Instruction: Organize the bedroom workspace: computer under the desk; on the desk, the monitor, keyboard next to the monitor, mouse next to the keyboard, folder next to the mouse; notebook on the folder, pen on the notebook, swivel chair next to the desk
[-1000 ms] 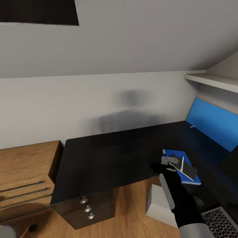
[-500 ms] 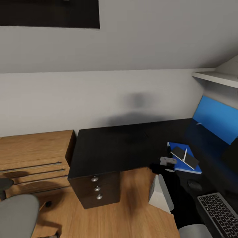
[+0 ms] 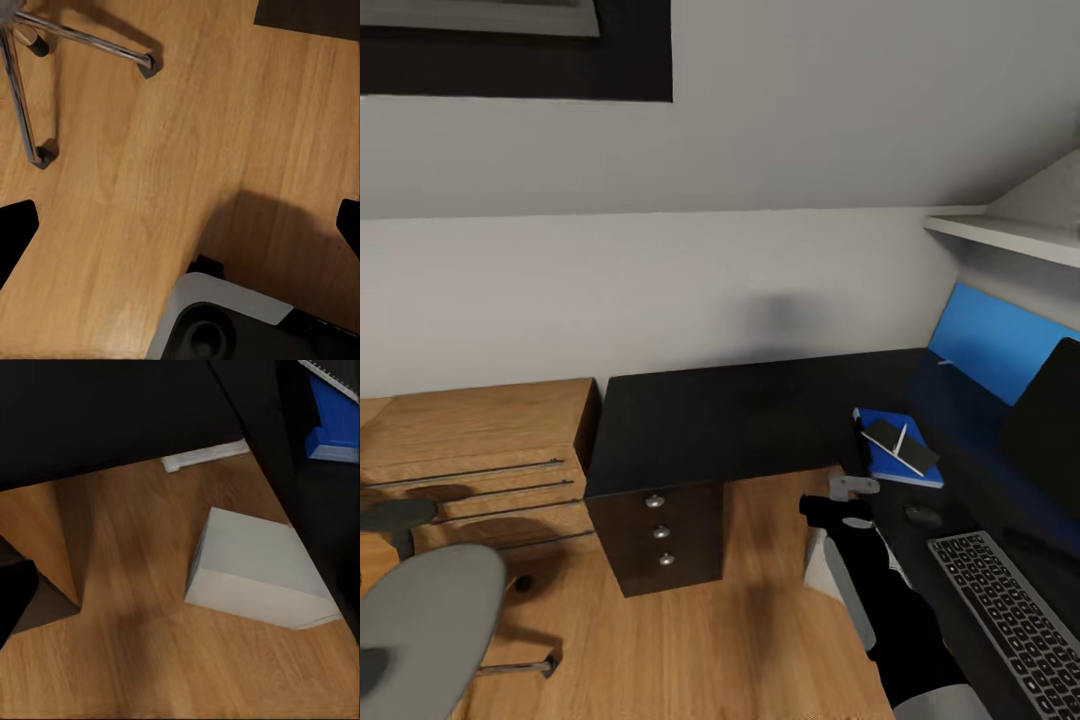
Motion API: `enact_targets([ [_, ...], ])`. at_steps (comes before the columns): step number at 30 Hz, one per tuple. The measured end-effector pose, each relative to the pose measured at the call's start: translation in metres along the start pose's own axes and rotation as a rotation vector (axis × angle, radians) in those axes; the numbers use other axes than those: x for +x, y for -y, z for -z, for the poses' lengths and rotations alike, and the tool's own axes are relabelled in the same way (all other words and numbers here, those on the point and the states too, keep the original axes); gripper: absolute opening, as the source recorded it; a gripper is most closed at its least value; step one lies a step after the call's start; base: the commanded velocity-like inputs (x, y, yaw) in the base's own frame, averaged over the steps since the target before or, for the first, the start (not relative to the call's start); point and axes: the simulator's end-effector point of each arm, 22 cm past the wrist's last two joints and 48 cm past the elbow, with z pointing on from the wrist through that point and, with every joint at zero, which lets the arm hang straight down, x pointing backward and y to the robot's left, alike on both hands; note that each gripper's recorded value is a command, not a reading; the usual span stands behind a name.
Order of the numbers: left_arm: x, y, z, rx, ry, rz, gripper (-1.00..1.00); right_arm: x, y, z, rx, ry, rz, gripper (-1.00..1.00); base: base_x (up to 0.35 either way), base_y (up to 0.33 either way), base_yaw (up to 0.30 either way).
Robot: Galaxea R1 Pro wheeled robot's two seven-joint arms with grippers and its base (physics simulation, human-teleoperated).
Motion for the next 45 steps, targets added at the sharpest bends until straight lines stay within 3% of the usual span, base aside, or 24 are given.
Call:
enact_targets([
  [3,0.003,-0.002,0.000,-0.003,-0.006,-0.002,1.00,0.017,-0.001,-0.007,0.002,-0.026,0.009,1.00,-0.131,-0.141,0.017],
  [6,0.009,-0.005,0.000,-0.011,-0.015,-0.005,1.00,0.020,-0.004,-0.011,0.002,-0.004,0.008,1.00,-0.037,-0.118,0.046],
  [7,0.011,-0.010,0.001,-0.020,-0.004,-0.003,1.00,0.028,-0.026,-0.010,-0.030,0.036,0.048,1.00,-0.002,-0.013,0.005],
  [11,0.008,-0.009,0.001,-0.020,0.003,-0.001,1.00,0.082,-0.027,-0.014,-0.029,-0.051,0.087,1.00,-0.001,-0.005,0.002],
  [16,0.017,-0.011,0.002,-0.024,-0.013,-0.008,1.00,0.112,-0.026,-0.016,-0.026,-0.072,0.090,1.00,0.000,-0.001,0.054],
  [18,0.021,-0.011,0.002,-0.026,-0.019,-0.012,1.00,0.150,-0.020,-0.022,-0.010,-0.091,0.099,1.00,0.000,0.000,0.119],
  [22,0.021,-0.011,0.002,-0.026,-0.017,-0.011,1.00,0.195,-0.006,-0.027,0.014,-0.063,0.111,1.00,0.000,0.000,0.139],
  [26,0.020,-0.011,0.003,-0.024,-0.016,-0.010,1.00,0.264,0.012,-0.016,0.018,-0.035,0.182,1.00,0.000,0.000,0.154],
  [27,0.030,-0.015,0.003,-0.030,-0.034,-0.015,1.00,0.282,0.019,-0.007,0.007,0.003,0.198,1.00,0.000,0.000,0.159],
  [30,0.038,-0.014,0.005,-0.032,-0.037,-0.013,1.00,0.305,0.029,0.003,0.004,-0.001,0.208,1.00,0.000,0.000,0.173],
  [32,0.044,-0.012,0.007,-0.035,-0.031,-0.007,1.00,0.309,0.032,0.008,0.001,0.012,0.206,1.00,0.000,0.000,0.209],
  [33,0.045,-0.011,0.009,-0.039,-0.001,0.005,1.00,0.315,0.050,0.011,0.019,0.020,0.203,1.00,0.000,0.000,0.252],
  [36,0.044,-0.012,0.009,-0.041,0.008,0.008,1.00,0.316,0.056,0.011,0.022,0.022,0.213,1.00,0.000,0.000,0.264],
  [45,0.043,-0.015,0.009,-0.053,0.011,0.019,1.00,0.316,0.049,0.012,0.014,0.023,0.205,1.00,0.000,0.000,0.284],
])
